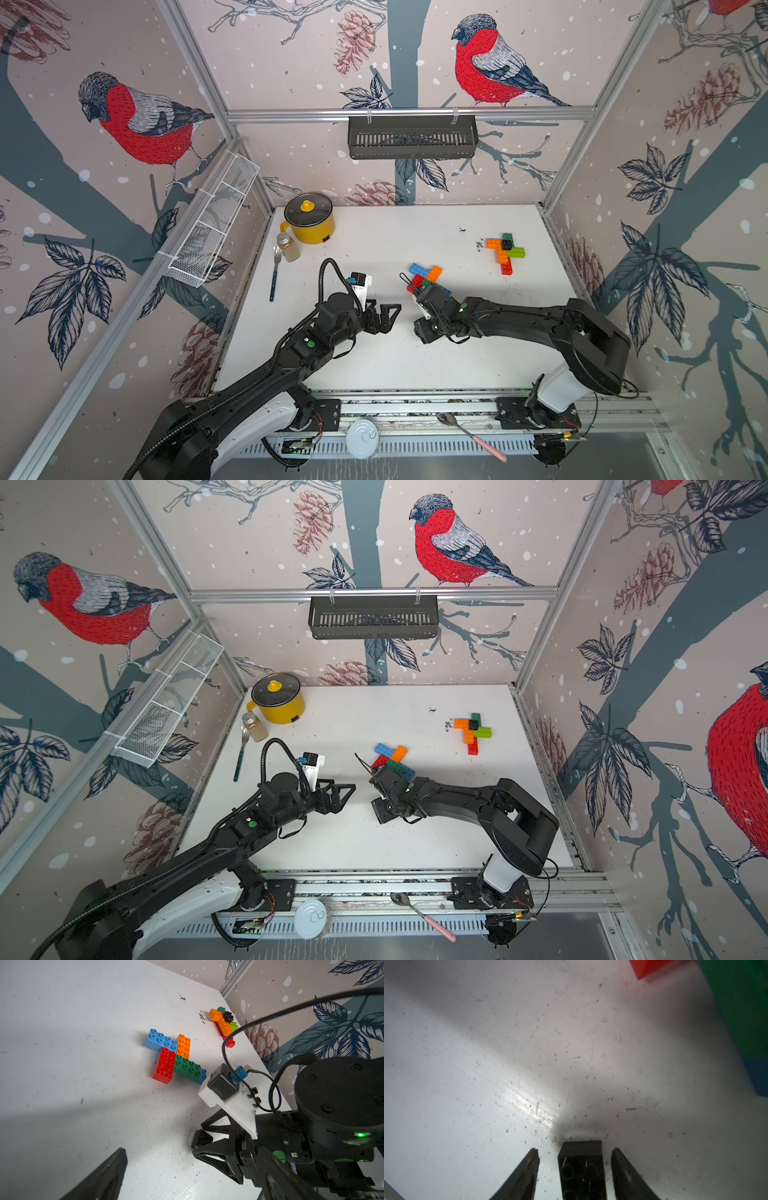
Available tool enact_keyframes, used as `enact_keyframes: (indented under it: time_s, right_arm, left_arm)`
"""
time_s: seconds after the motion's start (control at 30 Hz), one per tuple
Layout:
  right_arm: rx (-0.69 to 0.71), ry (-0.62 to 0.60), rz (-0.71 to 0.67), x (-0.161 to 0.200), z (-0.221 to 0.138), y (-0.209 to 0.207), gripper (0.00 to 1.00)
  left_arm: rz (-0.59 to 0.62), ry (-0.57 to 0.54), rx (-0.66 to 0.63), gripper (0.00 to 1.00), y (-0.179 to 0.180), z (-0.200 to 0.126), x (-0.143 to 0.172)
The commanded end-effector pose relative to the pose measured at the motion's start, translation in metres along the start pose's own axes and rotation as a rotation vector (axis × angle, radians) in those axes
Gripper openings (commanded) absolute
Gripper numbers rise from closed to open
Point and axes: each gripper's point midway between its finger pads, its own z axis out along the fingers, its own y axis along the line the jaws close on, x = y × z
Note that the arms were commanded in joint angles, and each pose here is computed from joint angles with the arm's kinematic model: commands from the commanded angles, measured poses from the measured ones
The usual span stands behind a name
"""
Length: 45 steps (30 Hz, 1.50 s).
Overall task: Assemble a small pinwheel with lego
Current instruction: Pick up the lego brick from the center of the board.
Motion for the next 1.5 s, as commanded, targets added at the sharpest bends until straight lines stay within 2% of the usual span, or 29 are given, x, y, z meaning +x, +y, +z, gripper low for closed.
enact_keyframes:
  time_s: [0.0, 0.17, 0.7, 1.17, 1.33, 1.47]
  right_arm:
    - [0.016, 0.013, -0.006, 0.003, 0.001, -0.001, 0.53]
    - [0.027, 0.026, -0.010, 0.008, 0.001, -0.003, 0.49]
    - [0.040, 0.027, -0.017, 0.012, -0.002, -0.005, 0.48]
    - [0.054, 0.034, -0.023, 0.014, 0.001, -0.007, 0.40]
    - [0.033, -0.009, -0.025, 0.000, -0.011, -0.001, 0.34]
    - [0.018, -0.109, 0.013, -0.035, -0.039, 0.001, 0.29]
  left_arm:
    - [0.001, -0.040, -0.001, 0.97, -0.001, -0.001, -0.010]
    - [-0.007, -0.038, 0.005, 0.97, -0.002, -0.002, -0.009]
    - [-0.013, -0.033, -0.006, 0.97, 0.001, -0.001, -0.006]
    - [-0.010, -0.047, -0.013, 0.97, 0.002, -0.005, -0.008]
    - [-0.014, -0.058, -0.015, 0.97, 0.002, -0.007, -0.011]
    - [-0.017, -0.087, -0.019, 0.97, 0.001, -0.013, -0.016]
